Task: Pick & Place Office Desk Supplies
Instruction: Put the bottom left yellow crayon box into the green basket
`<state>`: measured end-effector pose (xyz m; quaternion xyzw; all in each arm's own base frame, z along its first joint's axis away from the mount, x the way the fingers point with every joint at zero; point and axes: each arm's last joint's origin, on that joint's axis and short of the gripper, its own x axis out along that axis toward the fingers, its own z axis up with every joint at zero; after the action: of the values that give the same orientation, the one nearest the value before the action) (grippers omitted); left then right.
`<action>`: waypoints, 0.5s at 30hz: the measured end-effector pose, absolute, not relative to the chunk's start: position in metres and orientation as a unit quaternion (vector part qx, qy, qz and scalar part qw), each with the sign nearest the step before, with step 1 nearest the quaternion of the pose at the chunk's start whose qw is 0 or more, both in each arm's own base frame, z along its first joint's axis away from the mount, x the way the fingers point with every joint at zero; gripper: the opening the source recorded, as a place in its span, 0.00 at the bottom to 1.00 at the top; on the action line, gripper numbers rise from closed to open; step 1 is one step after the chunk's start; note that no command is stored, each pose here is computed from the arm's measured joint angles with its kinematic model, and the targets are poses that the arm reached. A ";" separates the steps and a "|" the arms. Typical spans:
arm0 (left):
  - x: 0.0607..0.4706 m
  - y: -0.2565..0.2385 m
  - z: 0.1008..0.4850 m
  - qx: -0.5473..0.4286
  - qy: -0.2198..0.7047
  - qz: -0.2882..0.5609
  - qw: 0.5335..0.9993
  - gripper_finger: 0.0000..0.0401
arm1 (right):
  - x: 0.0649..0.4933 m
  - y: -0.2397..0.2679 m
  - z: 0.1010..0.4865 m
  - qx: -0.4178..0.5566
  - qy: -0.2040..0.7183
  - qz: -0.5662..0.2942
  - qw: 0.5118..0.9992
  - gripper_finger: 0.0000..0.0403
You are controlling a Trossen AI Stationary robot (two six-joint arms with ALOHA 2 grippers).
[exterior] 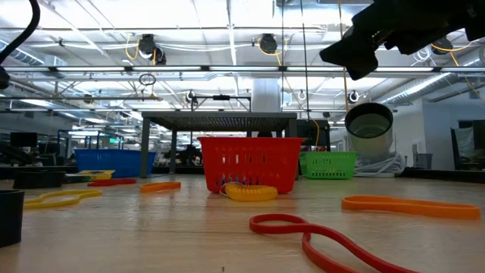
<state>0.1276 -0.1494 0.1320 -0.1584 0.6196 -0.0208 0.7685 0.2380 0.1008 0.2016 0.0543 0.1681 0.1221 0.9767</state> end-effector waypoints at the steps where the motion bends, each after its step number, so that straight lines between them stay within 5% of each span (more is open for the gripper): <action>1: 0.128 -0.150 0.130 -0.150 0.624 -0.024 0.767 0.38 | 0.238 0.101 0.202 0.054 0.168 0.122 0.977 0.64; 15: 0.133 -0.154 0.141 -0.162 0.611 -0.072 0.771 0.38 | 0.239 0.097 0.202 0.090 0.168 0.097 0.977 0.64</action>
<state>0.1327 -0.1544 0.1411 -0.1623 0.6112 -0.0715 0.7714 0.2393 0.0975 0.2020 0.0904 0.1680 0.0971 0.9768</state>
